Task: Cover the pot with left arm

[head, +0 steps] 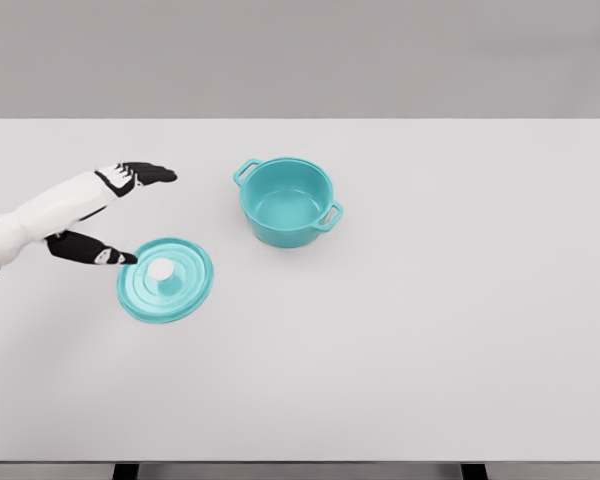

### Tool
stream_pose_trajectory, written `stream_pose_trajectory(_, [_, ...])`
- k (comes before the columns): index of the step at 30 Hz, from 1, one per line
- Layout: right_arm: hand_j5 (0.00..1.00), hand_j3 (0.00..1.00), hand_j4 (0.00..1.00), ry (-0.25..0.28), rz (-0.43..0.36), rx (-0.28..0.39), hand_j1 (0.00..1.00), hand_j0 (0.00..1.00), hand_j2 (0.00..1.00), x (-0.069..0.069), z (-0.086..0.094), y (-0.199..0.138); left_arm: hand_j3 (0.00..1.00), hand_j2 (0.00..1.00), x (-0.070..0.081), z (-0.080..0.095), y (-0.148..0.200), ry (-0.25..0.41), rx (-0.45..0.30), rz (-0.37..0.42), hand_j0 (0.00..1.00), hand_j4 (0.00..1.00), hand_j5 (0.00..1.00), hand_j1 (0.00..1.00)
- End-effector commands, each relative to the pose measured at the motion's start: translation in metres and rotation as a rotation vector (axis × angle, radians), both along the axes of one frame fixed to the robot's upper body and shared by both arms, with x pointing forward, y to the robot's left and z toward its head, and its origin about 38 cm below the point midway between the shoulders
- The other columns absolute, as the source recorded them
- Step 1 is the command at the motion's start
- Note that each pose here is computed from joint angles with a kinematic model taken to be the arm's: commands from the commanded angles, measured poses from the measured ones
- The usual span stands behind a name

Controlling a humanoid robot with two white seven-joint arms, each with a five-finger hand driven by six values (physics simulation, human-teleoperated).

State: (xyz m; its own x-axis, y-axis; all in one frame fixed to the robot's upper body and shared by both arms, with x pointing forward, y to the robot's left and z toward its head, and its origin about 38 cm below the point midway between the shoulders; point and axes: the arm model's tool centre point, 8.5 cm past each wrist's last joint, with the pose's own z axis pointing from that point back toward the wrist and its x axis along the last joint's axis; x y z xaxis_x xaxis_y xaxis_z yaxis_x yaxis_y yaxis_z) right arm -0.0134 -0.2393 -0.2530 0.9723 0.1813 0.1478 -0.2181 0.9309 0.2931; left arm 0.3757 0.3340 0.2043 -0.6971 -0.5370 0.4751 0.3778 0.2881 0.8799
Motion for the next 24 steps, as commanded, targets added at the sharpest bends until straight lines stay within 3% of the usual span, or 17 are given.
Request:
stream_pose_trajectory(1, [1.00, 1.00, 1.00, 0.002, 0.009, 0.001, 1.00, 1.00, 1.00, 0.000, 0.000, 0.000, 1.00, 1.00, -0.004, -0.004, 0.003, 0.046, -0.029, 0.006, 1.00, 1.00, 1.00, 1.00])
stream_pose_trajectory(5, [1.00, 1.00, 1.00, 0.000, 0.000, 0.001, 1.00, 1.00, 1.00, 0.000, 0.000, 0.000, 1.00, 1.00, -0.005, -0.006, 0.002, 0.082, -0.080, 0.013, 1.00, 1.00, 1.00, 1.00])
stream_pose_trajectory(8, [1.00, 1.00, 1.00, 0.001, -0.002, -0.001, 1.00, 1.00, 1.00, 0.000, 0.000, 0.000, 1.00, 1.00, -0.010, -0.019, -0.004, 0.124, -0.087, -0.002, 1.00, 1.00, 1.00, 1.00])
stream_pose_trajectory(10, [1.00, 1.00, 1.00, 0.001, -0.002, -0.001, 1.00, 1.00, 1.00, 0.000, 0.000, 0.000, 1.00, 1.00, -0.007, -0.014, 0.001, 0.112, -0.145, 0.038, 1.00, 1.00, 1.00, 1.00])
stream_pose_trajectory(11, [1.00, 1.00, 1.00, 0.001, -0.002, 0.001, 1.00, 1.00, 1.00, 0.000, 0.000, 0.000, 1.00, 1.00, -0.006, -0.015, 0.003, 0.118, -0.139, 0.042, 1.00, 1.00, 1.00, 1.00])
stream_pose_trajectory(15, [1.00, 1.00, 1.00, 0.001, -0.002, 0.001, 1.00, 1.00, 1.00, 0.000, 0.000, 0.000, 1.00, 1.00, -0.010, -0.009, -0.008, 0.115, -0.167, 0.005, 1.00, 1.00, 1.00, 1.00])
stream_pose_trajectory(17, [1.00, 1.00, 1.00, 0.001, -0.002, 0.001, 1.00, 1.00, 1.00, 0.000, 0.000, 0.000, 1.00, 1.00, -0.007, -0.032, 0.017, 0.169, -0.153, 0.093, 1.00, 1.00, 1.00, 1.00])
stream_pose_trajectory(19, [1.00, 1.00, 1.00, 0.001, -0.002, -0.001, 1.00, 1.00, 1.00, 0.000, 0.000, 0.000, 1.00, 1.00, -0.003, -0.050, 0.022, 0.193, -0.146, 0.130, 1.00, 1.00, 1.00, 1.00])
stream_pose_trajectory(21, [1.00, 1.00, 1.00, 0.001, -0.002, -0.001, 1.00, 1.00, 1.00, 0.000, 0.000, 0.000, 1.00, 1.00, -0.003, -0.052, 0.020, 0.179, -0.112, 0.116, 1.00, 1.00, 1.00, 1.00])
stream_pose_trajectory(24, [1.00, 1.00, 1.00, 0.001, -0.002, 0.001, 1.00, 1.00, 1.00, 0.000, 0.000, 0.000, 1.00, 1.00, -0.004, -0.066, -0.001, 0.206, -0.158, 0.088, 1.00, 1.00, 1.00, 1.00])
